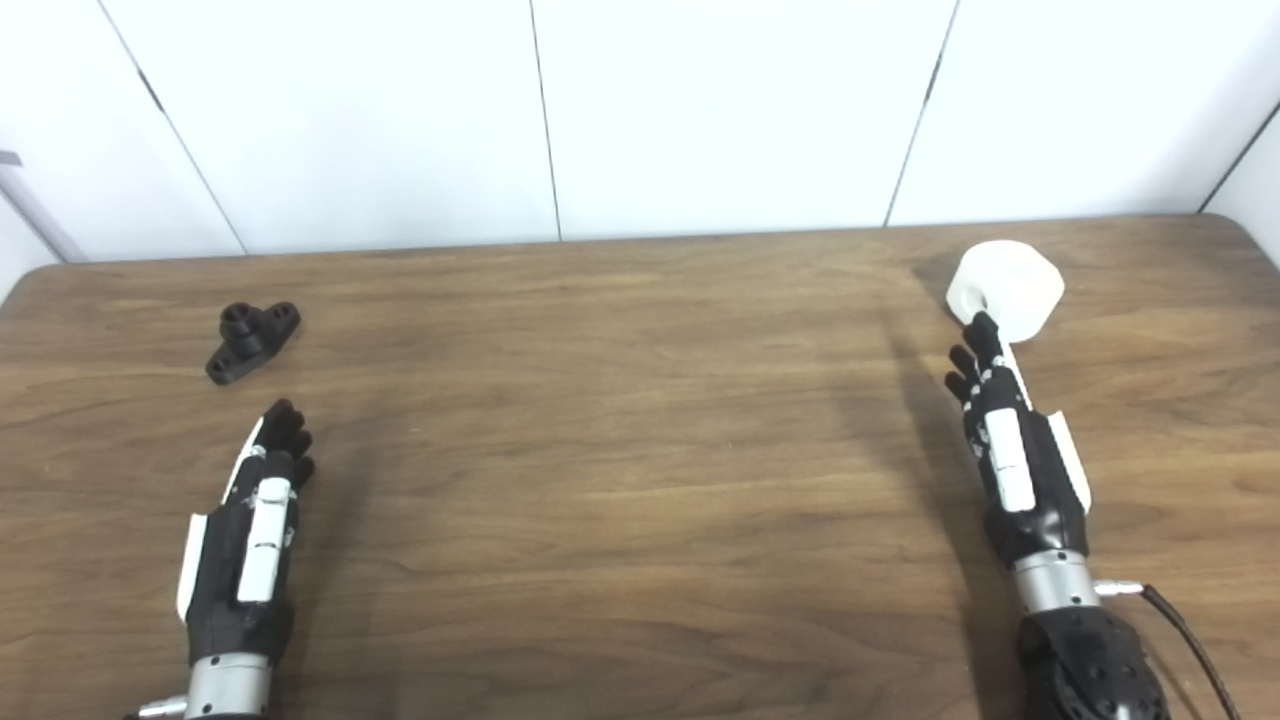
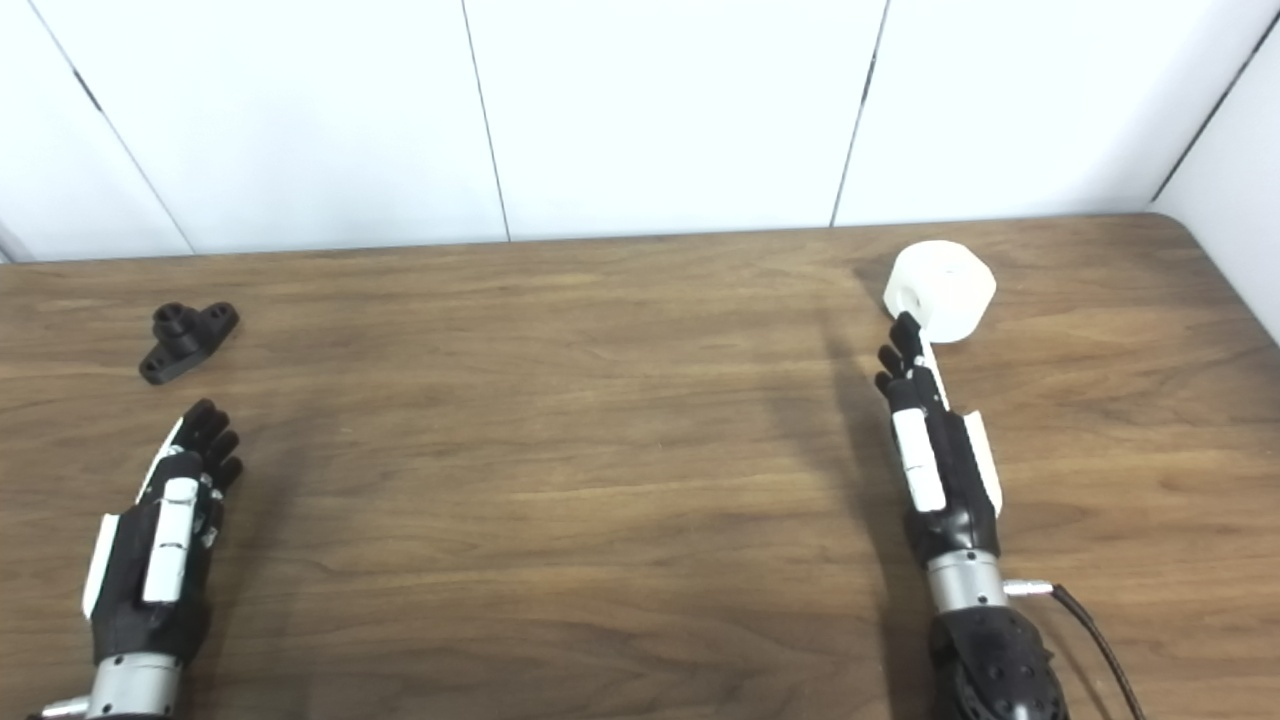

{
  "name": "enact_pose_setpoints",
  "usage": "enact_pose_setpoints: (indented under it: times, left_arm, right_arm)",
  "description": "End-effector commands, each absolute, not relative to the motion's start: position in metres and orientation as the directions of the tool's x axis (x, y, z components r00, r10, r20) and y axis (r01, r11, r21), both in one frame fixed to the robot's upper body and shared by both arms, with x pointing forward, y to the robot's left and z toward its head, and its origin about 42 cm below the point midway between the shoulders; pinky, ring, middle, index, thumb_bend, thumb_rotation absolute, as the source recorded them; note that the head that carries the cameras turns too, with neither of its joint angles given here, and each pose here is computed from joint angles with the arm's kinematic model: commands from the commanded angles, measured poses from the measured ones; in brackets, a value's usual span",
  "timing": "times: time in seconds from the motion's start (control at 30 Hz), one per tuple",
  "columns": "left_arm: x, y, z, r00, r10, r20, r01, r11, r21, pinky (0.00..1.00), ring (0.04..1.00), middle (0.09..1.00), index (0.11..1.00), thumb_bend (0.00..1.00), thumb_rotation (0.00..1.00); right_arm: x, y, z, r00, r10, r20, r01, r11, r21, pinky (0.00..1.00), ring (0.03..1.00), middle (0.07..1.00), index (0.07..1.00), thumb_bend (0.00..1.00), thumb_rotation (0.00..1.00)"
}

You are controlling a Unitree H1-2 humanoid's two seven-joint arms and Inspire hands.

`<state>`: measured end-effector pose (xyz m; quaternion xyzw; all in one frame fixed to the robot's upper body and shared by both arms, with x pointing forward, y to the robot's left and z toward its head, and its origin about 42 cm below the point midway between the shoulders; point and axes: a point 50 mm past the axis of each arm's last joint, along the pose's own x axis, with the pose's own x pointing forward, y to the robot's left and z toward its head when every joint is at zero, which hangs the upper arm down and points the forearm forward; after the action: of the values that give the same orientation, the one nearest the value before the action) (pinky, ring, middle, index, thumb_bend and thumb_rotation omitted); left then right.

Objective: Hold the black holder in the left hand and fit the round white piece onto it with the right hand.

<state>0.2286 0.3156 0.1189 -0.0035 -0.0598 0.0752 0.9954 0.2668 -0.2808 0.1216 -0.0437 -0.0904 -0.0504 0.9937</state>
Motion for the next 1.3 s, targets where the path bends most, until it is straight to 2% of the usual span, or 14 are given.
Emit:
enact_pose_setpoints:
  times: [0.0, 0.27, 0.6, 0.93, 1.17, 1.27]
  left_arm:
    - [0.231, 0.317, 0.124, 0.976, 0.147, 0.159, -0.149, 0.989, -0.005, 0.97, 0.960, 0.956, 0.946, 0.52, 0.76]
    - [0.230, 0.314, 0.123, 0.977, 0.152, 0.149, -0.156, 0.988, 0.013, 0.95, 0.946, 0.946, 0.939, 0.54, 0.76]
    - [0.230, 0.307, 0.120, 0.977, 0.148, 0.152, -0.152, 0.988, 0.015, 0.96, 0.952, 0.952, 0.939, 0.53, 0.77]
    - [0.234, 0.301, 0.110, 0.976, 0.165, 0.145, -0.169, 0.985, 0.020, 0.92, 0.921, 0.932, 0.930, 0.56, 0.74]
    - [0.234, 0.295, 0.103, 0.976, 0.157, 0.153, -0.162, 0.987, 0.018, 0.93, 0.928, 0.938, 0.938, 0.51, 0.75]
    - [0.235, 0.294, 0.099, 0.976, 0.154, 0.152, -0.157, 0.987, 0.013, 0.93, 0.926, 0.935, 0.937, 0.54, 0.72]
  right_arm:
    - [0.259, -0.282, 0.104, 0.986, -0.094, 0.137, 0.106, 0.991, -0.079, 0.96, 0.968, 0.985, 0.997, 0.55, 0.95]
    - [0.257, -0.284, 0.104, 0.987, -0.095, 0.132, 0.106, 0.991, -0.078, 0.96, 0.957, 0.970, 0.988, 0.57, 0.95]
    - [0.257, -0.293, 0.099, 0.988, -0.086, 0.124, 0.098, 0.991, -0.089, 0.96, 0.958, 0.964, 0.983, 0.57, 0.97]
    - [0.261, -0.303, 0.086, 0.988, -0.079, 0.130, 0.090, 0.992, -0.085, 0.96, 0.945, 0.950, 0.976, 0.58, 0.94]
    - [0.261, -0.308, 0.078, 0.988, -0.078, 0.130, 0.089, 0.993, -0.081, 0.96, 0.937, 0.945, 0.973, 0.58, 0.94]
    - [0.261, -0.310, 0.075, 0.990, -0.077, 0.120, 0.086, 0.993, -0.075, 0.97, 0.941, 0.947, 0.980, 0.56, 0.95]
